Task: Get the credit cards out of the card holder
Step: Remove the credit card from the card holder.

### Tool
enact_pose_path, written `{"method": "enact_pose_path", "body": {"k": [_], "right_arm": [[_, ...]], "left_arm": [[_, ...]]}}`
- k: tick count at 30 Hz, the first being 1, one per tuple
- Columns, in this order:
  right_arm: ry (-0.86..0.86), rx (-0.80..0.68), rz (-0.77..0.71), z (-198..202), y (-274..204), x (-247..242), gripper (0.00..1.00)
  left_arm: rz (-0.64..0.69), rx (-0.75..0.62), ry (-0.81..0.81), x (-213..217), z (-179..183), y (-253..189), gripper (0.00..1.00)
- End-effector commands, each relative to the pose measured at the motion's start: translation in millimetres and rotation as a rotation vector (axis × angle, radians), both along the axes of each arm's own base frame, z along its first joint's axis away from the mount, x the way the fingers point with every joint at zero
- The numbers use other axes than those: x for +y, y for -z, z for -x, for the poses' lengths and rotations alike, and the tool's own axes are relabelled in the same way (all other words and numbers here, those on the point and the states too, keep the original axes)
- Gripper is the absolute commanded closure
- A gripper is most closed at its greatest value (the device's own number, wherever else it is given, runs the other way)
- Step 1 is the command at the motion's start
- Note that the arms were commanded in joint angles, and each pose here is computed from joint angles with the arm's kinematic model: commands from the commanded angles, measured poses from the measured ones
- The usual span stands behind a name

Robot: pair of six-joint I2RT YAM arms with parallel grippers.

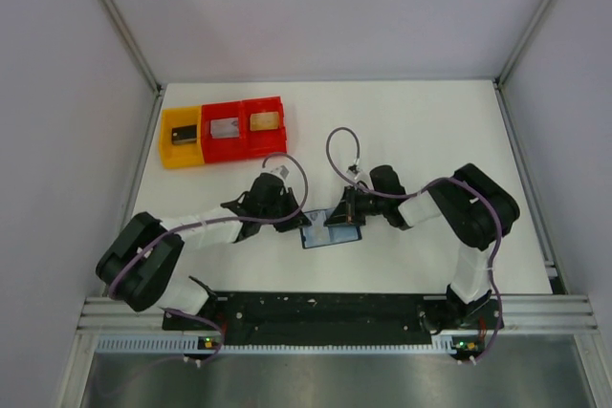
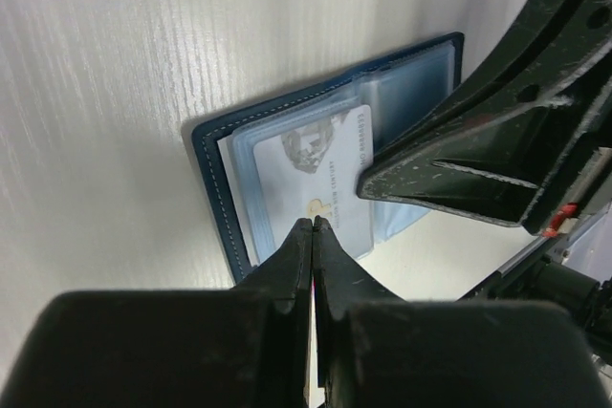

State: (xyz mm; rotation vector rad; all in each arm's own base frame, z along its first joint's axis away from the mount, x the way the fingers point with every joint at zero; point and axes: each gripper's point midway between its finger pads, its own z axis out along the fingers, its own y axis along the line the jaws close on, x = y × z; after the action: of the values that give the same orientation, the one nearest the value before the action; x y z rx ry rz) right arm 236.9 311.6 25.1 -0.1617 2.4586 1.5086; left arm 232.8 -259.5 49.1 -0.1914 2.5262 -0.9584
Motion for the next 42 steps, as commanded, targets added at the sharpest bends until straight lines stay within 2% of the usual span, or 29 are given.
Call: {"method": "enact_pose_path", "body": {"k": [1, 6, 8, 11, 28, 34, 42], "right_arm": [[-0.003, -0.028, -0.011, -6.8, 0.0, 0.5, 1.0], [0.005, -0.023, -0.012, -7.1, -0.4, 0.3, 1.0], [0.015, -0.016, -0.013, -7.1, 0.1, -0.1, 0.93], [0.023, -0.01, -0.022, -6.6, 0.8, 0.0, 0.89], [0.059, -0.007, -0.11, -9.0, -11.8, -4.7, 0.89], [0.062, -0.005, -0.124, -12.7, -14.4, -1.9, 0.9], [0.074, -0.001, -0.131, -12.5, -12.8, -6.9, 1.0]], "left_arm": [[-0.015, -0.018, 0.026, -6.7, -9.1, 4.3, 1.0], [-0.077, 0.029, 0.001, 3.9, -3.4, 26.7, 1.0], [-0.098, 0.05, -0.006, 9.0, 0.4, 34.9, 1.0], [-0.126, 0.08, -0.014, 15.8, 7.2, 46.2, 1.0], [-0.164, 0.123, -0.036, 27.0, 17.9, 62.1, 1.0], [-0.165, 0.119, -0.039, 27.7, 17.5, 60.9, 1.0], [-0.179, 0.13, -0.05, 31.8, 20.2, 64.3, 1.0]]}}
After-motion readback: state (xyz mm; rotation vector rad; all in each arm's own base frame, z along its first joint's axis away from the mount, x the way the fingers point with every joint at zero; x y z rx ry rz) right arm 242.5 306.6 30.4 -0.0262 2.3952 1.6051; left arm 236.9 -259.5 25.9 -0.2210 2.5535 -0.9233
